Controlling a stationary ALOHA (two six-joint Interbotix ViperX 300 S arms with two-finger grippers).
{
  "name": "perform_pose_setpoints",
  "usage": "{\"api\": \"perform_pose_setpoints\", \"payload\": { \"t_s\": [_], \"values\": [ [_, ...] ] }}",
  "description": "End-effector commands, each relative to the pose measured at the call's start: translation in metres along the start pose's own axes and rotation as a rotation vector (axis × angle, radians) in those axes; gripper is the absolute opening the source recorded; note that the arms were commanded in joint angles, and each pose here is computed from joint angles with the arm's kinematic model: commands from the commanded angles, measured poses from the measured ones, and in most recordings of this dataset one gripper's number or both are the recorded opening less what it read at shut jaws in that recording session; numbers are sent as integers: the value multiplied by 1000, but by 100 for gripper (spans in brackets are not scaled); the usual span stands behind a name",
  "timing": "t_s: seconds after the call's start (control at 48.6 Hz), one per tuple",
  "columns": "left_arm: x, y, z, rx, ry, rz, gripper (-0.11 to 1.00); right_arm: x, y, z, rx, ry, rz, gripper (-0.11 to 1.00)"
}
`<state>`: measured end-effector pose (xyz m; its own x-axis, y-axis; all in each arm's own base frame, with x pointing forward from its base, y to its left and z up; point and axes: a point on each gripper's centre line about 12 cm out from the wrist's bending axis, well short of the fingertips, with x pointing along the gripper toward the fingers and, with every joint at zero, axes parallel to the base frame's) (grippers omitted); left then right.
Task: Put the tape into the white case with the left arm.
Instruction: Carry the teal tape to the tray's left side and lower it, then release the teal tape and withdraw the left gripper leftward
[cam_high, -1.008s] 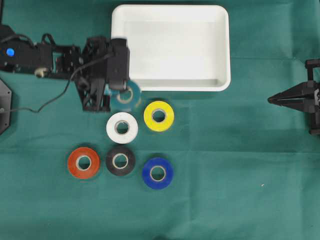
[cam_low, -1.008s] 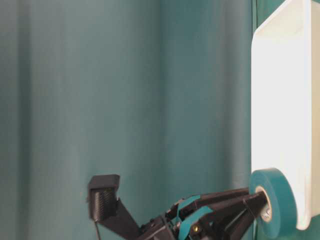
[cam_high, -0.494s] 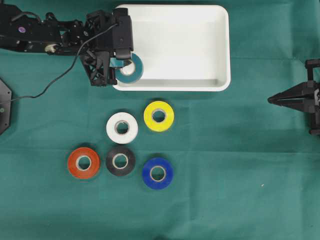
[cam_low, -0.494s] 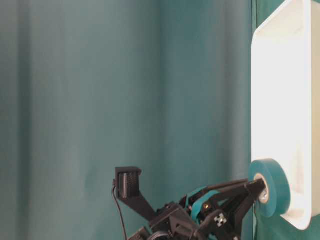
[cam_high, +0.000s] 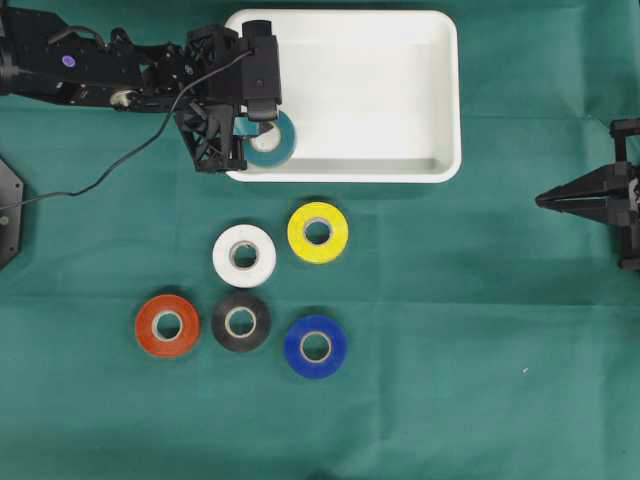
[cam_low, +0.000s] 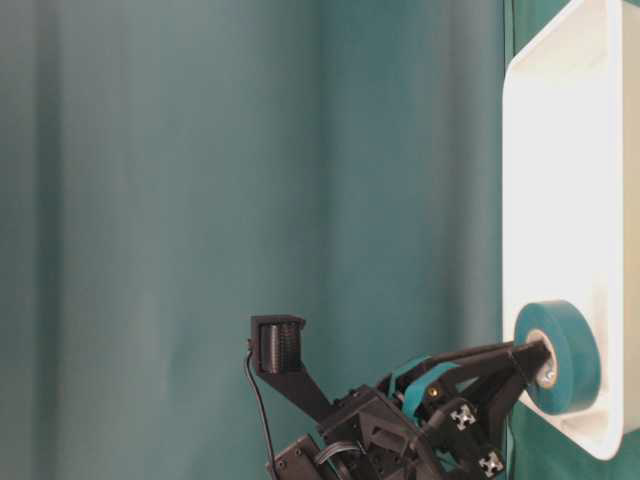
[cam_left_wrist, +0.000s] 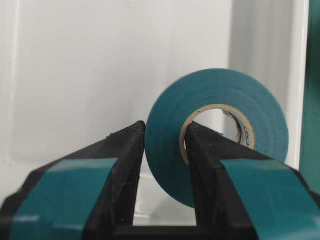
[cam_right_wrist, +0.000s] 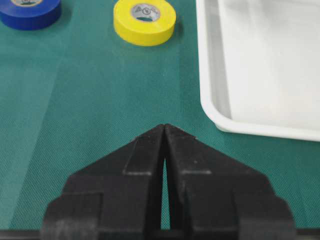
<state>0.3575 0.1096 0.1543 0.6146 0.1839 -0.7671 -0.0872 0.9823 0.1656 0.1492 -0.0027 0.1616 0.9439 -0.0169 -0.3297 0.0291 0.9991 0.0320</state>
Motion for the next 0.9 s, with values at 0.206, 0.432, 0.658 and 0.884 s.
{"api": "perform_pose_setpoints", "payload": {
  "t_s": [0.206,0.432,0.658,0.884],
  "values": [
    [-9,4,9,-4,-45,15,85,1,0,4,0,-12,0,-9],
    [-15,3,5,-7,-48,16,98,1,0,3,-1,-12,-1,-9],
    [-34,-9,0,4,-75,4,97,1,0,3,-1,-14,-1,-9],
    [-63,-42,-4,71,-132,-50,97,1,0,3,-1,-12,-1,-9]
  ]
}}
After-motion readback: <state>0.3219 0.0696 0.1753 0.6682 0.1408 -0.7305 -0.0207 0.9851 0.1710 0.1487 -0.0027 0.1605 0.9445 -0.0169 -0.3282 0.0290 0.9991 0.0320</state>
